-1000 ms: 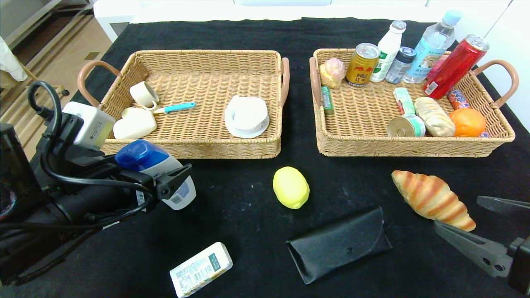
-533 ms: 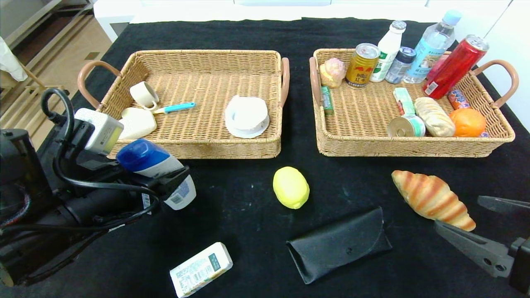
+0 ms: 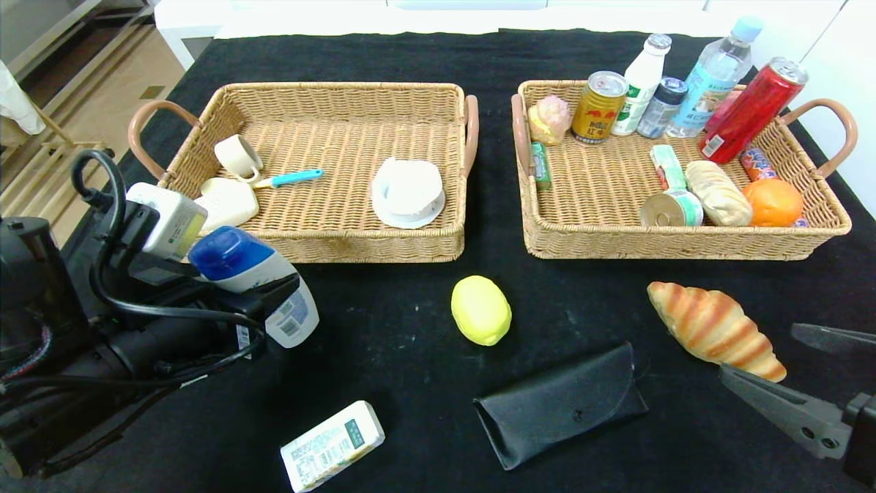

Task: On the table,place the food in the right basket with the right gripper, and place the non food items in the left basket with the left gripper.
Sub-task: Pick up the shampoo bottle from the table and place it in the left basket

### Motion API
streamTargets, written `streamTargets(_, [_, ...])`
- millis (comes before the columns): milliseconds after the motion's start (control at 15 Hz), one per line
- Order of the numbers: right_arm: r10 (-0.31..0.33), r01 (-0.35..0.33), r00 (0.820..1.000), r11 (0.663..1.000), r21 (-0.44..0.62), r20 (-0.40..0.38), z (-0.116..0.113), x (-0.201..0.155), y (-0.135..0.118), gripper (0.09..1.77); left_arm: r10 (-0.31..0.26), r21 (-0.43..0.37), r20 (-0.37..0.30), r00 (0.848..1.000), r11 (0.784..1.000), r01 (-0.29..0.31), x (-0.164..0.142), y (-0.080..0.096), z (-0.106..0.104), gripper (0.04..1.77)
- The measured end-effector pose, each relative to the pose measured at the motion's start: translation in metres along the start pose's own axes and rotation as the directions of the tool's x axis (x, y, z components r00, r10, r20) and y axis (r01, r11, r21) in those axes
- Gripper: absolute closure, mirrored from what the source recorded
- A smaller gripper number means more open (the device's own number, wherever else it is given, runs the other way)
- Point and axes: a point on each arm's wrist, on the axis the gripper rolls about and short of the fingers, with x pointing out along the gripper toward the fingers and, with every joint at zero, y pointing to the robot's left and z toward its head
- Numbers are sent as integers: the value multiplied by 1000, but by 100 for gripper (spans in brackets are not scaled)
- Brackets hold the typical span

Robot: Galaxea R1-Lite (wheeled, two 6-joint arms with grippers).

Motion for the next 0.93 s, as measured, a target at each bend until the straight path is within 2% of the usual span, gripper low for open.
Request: streamTargets(933, [-5, 5, 1000, 1000, 1, -4, -3, -1, -1, 15, -7, 6, 0, 1000, 1000, 7, -4, -1, -1, 114])
